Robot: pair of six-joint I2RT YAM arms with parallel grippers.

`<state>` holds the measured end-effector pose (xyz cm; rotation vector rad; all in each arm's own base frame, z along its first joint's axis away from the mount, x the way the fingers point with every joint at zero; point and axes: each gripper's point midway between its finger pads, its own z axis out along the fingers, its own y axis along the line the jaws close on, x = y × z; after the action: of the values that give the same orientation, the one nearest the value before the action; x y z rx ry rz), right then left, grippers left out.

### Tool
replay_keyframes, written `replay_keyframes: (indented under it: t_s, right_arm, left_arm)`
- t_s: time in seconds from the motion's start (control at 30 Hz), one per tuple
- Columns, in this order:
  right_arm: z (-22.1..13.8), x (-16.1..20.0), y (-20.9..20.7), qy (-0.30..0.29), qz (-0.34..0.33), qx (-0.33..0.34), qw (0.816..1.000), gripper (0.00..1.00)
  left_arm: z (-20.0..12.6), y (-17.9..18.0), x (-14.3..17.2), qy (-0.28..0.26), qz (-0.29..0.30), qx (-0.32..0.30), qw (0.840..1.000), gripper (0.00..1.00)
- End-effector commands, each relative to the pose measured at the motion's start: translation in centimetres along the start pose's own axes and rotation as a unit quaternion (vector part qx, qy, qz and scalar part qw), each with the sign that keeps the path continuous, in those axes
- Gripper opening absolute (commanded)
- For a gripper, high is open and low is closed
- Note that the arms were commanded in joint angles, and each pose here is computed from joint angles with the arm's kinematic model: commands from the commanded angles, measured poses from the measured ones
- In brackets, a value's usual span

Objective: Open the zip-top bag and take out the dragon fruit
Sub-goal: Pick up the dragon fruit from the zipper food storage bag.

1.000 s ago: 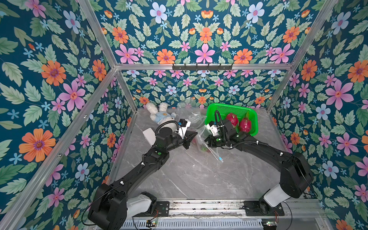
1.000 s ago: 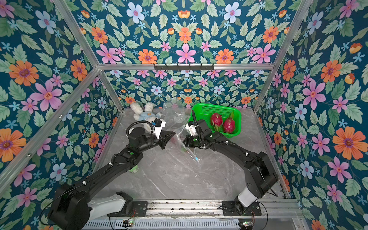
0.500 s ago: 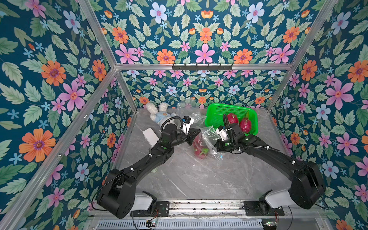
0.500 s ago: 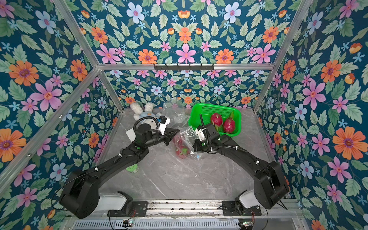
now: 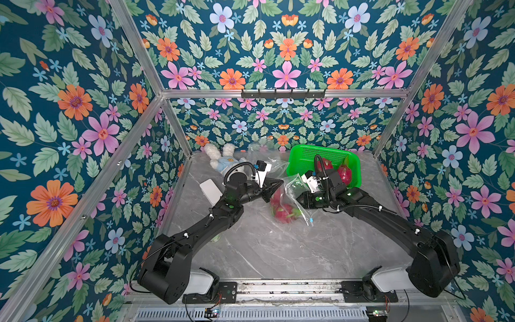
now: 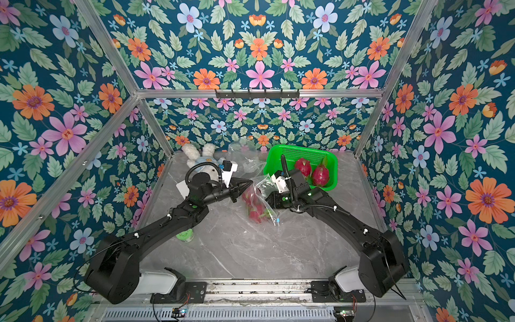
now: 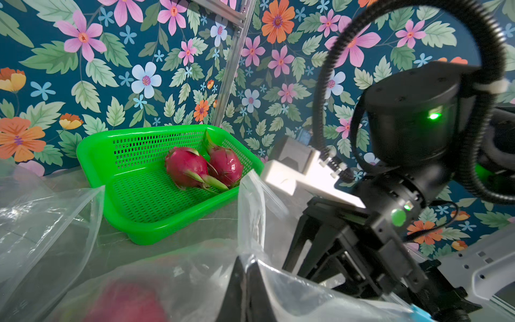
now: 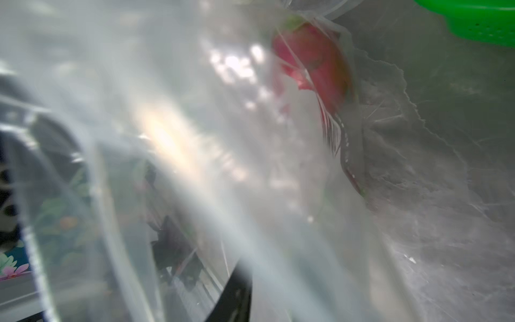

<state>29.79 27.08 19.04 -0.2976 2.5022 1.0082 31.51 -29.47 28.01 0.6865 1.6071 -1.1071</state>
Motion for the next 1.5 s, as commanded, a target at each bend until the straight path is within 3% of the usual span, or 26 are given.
replay_keyframes:
  t_s: [0.0, 0.1, 0.23, 0.37, 0.6, 0.77, 1.2, 1.37, 1.47]
  right_arm:
    - [0.7, -0.1, -0.7, 0.011, 0.004, 0.017, 1.000, 0.40]
    - [0.9, 0.9, -2.1, 0.033, 0.013, 0.050, 0.998, 0.48]
    - [1.2, 2.4, -2.3, 0.065, 0.023, 0.046, 0.997, 0.54]
    - [0.9, 4.2, -2.2, 0.094, 0.035, 0.037, 0.994, 0.47]
    - [-0.7, 4.7, -1.1, 0.075, 0.031, 0.012, 0.997, 0.41]
    - [0.8, 6.3, -3.7, 0.092, 0.047, 0.052, 0.993, 0.46]
    - [4.8, 10.0, -6.4, 0.113, 0.089, 0.049, 0.988, 0.50]
    - [3.3, 10.5, -9.4, 0.114, 0.072, 0.155, 0.979, 0.50]
    - [2.1, 9.9, -8.9, 0.099, 0.052, 0.156, 0.981, 0.49]
  left_arm:
    - [-0.3, -0.8, -1.3, -0.023, 0.010, 0.014, 1.000, 0.00]
    - [-0.4, -0.9, -1.1, -0.023, 0.010, 0.015, 1.000, 0.00]
    - [-0.3, -0.8, -0.8, -0.021, 0.005, 0.017, 1.000, 0.00]
    - [0.0, -0.6, -0.4, -0.016, -0.001, 0.018, 1.000, 0.00]
    - [0.5, -0.5, 0.2, -0.012, -0.015, 0.027, 0.999, 0.00]
    - [0.9, -0.9, 0.2, -0.013, -0.023, 0.039, 0.999, 0.00]
    - [2.1, -0.3, 2.4, 0.003, -0.049, 0.042, 0.998, 0.00]
    - [2.6, 0.1, 4.0, 0.022, -0.066, 0.042, 0.997, 0.00]
    - [2.7, 0.1, 5.1, 0.035, -0.076, 0.046, 0.995, 0.00]
